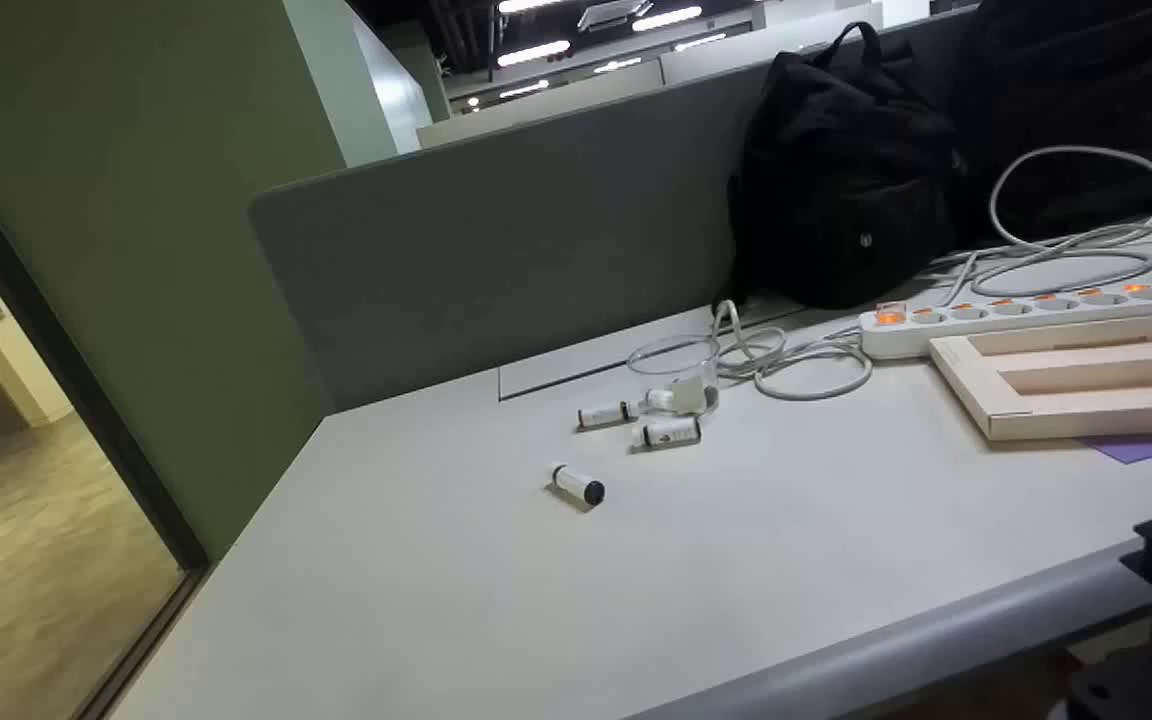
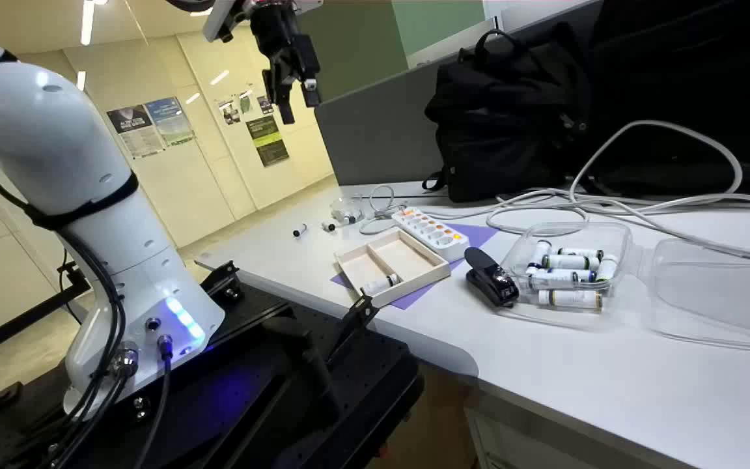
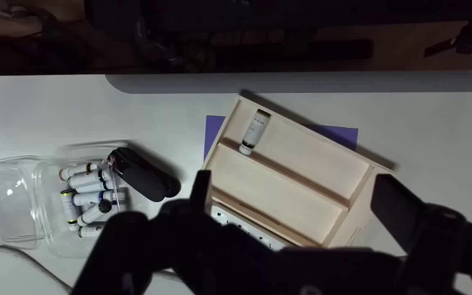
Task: Turn off the switch in the far right of the adapter
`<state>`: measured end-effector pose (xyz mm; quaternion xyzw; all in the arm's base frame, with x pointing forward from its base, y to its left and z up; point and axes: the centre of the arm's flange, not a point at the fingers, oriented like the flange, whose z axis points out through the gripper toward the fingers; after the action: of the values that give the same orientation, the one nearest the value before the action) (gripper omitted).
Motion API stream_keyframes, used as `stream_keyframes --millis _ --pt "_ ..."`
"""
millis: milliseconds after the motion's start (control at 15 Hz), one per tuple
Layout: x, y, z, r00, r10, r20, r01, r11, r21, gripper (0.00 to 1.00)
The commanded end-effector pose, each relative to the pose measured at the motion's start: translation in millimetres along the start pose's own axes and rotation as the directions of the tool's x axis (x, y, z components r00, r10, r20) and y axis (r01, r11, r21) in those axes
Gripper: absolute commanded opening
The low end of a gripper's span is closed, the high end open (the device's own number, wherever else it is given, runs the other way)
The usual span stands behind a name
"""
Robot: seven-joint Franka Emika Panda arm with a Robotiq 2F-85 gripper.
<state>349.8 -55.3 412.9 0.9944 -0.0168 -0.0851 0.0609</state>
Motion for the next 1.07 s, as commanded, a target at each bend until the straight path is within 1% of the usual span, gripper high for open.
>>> stream_keyframes --millis 0,467,600,733,800,933,1000 --pt "0.0 0.0 0.0 1.0 0.0 0.0 0.0 1.0 0.0 1.0" --pt "0.0 0.0 0.1 1.0 0.0 0.0 0.0 1.0 0.0 1.0" --pt "23.8 8.5 -2.9 0.995 0.072 -0.065 -0.068 0.996 0.059 1.0" --pt "50.2 23.3 -2.1 0.982 0.122 -0.147 -0.104 0.987 0.122 1.0" --pt "64.0 33.8 -0.8 0.971 0.141 -0.192 -0.113 0.982 0.15 1.0" --pt "92.1 57.0 3.6 0.941 0.2 -0.273 -0.148 0.969 0.2 1.0" --pt "109.0 70.3 6.8 0.926 0.231 -0.298 -0.166 0.96 0.227 1.0"
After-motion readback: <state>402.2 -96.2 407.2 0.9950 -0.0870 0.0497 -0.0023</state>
